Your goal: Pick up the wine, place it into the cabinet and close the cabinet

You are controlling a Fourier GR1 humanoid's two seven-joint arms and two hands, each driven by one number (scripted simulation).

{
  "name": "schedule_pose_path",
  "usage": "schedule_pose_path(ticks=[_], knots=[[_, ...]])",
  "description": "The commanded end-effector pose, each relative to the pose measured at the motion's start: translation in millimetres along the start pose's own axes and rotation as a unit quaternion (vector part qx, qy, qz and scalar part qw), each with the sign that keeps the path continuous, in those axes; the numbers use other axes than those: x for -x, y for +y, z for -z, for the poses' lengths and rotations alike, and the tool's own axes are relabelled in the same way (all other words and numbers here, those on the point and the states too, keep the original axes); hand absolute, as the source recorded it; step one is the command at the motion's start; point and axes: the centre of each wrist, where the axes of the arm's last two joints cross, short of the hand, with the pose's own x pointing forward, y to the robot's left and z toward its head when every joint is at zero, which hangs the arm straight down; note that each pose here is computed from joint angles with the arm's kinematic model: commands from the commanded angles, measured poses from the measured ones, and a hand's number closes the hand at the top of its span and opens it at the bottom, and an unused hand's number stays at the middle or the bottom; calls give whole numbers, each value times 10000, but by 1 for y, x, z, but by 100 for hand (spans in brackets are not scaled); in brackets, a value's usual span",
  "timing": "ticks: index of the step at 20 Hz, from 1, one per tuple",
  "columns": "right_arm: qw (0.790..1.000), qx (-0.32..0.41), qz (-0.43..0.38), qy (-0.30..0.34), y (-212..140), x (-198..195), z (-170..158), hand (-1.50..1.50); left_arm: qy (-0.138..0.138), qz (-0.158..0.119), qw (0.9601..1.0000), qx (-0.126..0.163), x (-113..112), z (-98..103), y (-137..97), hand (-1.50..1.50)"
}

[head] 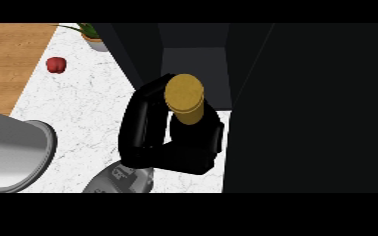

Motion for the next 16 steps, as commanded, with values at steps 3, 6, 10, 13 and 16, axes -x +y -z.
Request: schedule_pose_path(ticks=[3,6,10,13,16], knots=[[9994,-64,124,-331,-12,-14,-26,-150,33,80,9998,-154,-6,14,-15,150],[9990,-182,201,-358,4,-21,-26,-150,0,305,9991,-293,17,35,-20,150],[9994,-141,170,-273,-6,-16,-26,-150,-74,493,9983,-286,18,33,-12,150],[9990,-293,181,-270,10,-31,-35,-150,-19,342,9984,-455,20,41,-16,150],[9989,-204,147,-391,-7,-24,-27,-150,44,272,9985,-468,39,39,-12,150]])
